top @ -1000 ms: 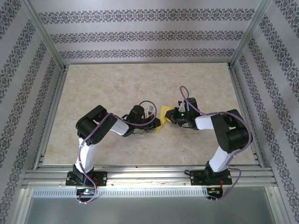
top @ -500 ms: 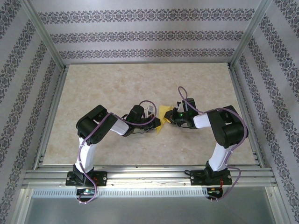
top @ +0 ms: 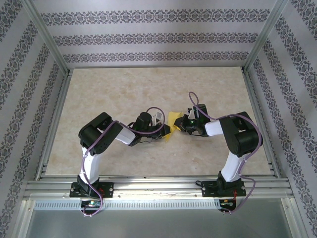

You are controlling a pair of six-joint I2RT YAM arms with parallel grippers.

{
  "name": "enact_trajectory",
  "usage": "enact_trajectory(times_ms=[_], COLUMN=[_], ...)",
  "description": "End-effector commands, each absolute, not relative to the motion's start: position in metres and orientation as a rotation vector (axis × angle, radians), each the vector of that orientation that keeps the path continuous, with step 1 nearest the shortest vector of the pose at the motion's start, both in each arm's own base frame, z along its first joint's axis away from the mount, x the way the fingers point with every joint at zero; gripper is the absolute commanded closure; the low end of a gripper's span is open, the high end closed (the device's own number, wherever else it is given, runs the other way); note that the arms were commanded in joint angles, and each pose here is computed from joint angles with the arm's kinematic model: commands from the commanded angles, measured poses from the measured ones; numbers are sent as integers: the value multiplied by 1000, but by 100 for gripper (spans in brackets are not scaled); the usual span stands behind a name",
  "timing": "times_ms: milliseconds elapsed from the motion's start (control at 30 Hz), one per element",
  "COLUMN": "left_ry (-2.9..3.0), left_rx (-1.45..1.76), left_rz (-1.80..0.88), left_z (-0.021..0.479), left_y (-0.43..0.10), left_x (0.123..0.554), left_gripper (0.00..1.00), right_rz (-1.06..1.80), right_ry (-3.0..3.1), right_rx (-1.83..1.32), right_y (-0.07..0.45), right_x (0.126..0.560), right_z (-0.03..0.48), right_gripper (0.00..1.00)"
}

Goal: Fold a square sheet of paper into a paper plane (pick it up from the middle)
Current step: Fold the wing for the fifth time at the center of the table.

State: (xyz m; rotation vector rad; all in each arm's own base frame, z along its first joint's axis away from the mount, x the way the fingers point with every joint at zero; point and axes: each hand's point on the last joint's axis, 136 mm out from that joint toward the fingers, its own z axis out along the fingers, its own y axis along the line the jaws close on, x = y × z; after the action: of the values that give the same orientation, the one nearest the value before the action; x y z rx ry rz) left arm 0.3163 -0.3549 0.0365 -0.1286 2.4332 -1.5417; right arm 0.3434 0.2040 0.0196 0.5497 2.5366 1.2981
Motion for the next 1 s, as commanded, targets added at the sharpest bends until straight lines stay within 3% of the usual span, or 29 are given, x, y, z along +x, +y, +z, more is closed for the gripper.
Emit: enact_trajectory(times_ms=[0,967], left_ry=[2567,2745], left_rx=[-171,94], left_rz=[-1424,-1176], left_z=[9,6], left_y=[-333,-330], left_x=[301,293], left_gripper=[76,73], right_rz=[1260,1275], right_ry=[2582,2592], right_rx=[598,592], right_y=[201,204], right_x=[341,341], right_z=[5,8], right_gripper=[89,90])
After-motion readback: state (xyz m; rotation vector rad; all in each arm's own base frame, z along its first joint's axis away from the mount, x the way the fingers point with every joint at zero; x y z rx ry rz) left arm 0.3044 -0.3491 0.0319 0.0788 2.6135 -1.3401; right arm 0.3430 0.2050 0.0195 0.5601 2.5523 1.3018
